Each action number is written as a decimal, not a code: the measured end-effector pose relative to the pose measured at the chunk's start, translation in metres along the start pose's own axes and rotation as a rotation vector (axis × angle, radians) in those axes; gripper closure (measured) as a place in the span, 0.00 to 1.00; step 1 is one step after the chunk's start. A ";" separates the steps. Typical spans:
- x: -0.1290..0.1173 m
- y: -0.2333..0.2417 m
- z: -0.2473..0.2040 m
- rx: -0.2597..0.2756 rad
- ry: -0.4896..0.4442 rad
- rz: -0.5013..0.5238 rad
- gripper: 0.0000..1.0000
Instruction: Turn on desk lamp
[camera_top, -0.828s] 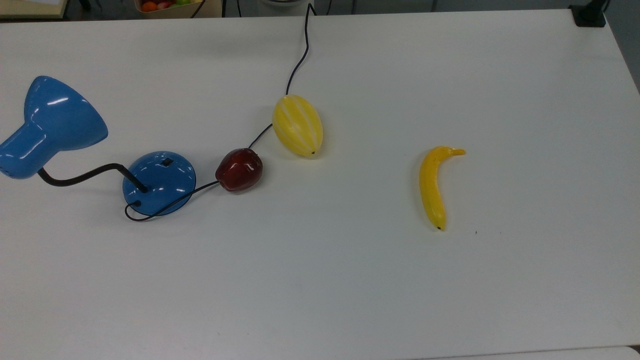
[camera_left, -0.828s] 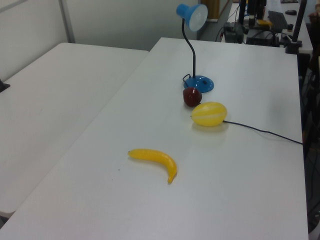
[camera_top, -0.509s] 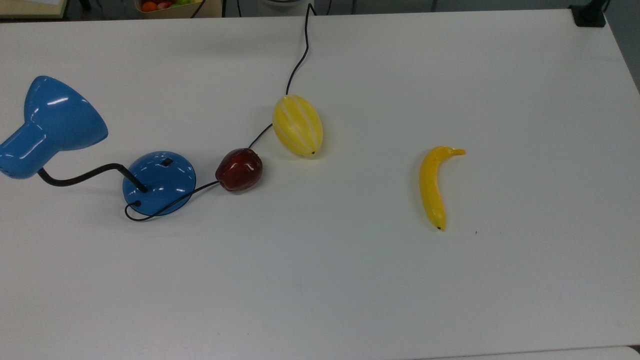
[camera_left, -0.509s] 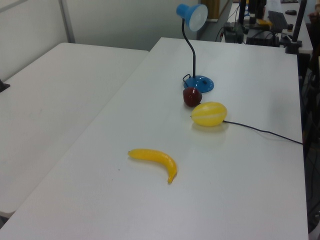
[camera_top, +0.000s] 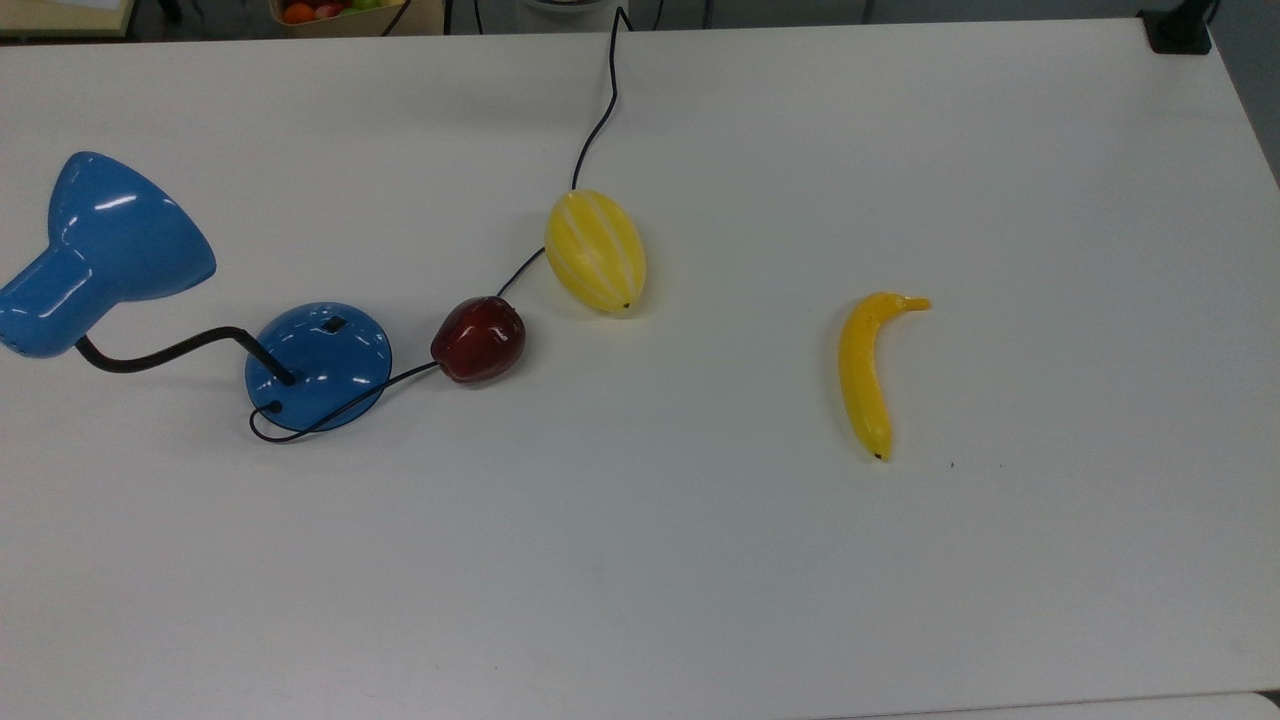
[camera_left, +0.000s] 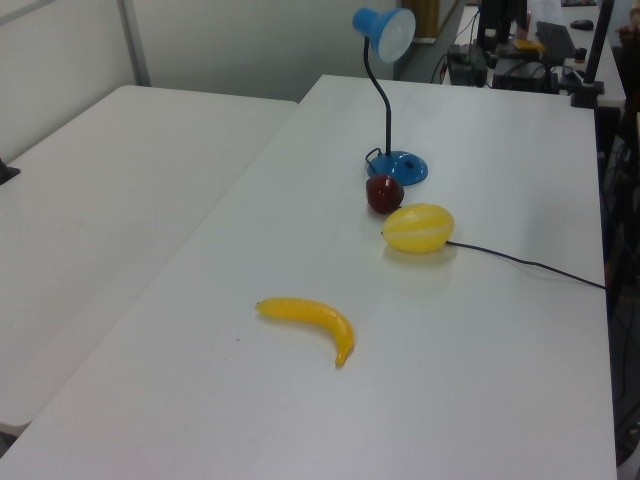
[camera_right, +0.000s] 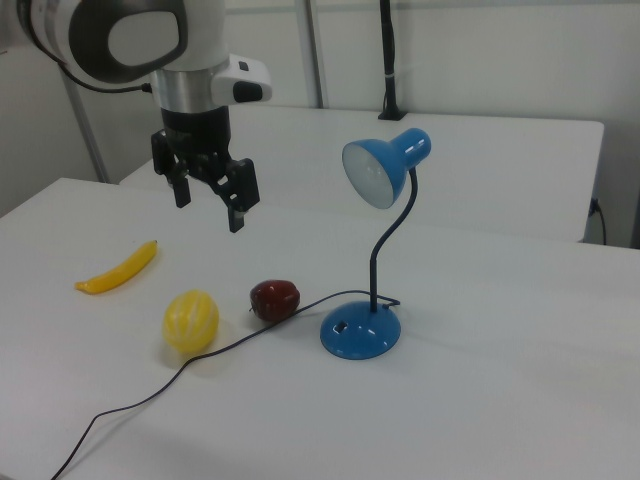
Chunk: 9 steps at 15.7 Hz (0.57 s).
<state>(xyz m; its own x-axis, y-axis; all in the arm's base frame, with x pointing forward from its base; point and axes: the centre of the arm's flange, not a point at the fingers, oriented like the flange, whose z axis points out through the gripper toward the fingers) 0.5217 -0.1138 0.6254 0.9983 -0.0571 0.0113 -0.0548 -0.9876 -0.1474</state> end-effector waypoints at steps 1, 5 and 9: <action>0.003 0.002 0.001 -0.001 0.021 0.010 0.01; 0.021 0.012 0.018 -0.008 0.092 0.125 0.07; 0.056 0.017 0.060 -0.017 0.119 0.216 0.48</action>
<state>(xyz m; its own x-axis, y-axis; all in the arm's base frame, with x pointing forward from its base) 0.5783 -0.1254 0.5640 0.9541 -0.2829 0.0981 -0.2679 -0.9529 -0.1422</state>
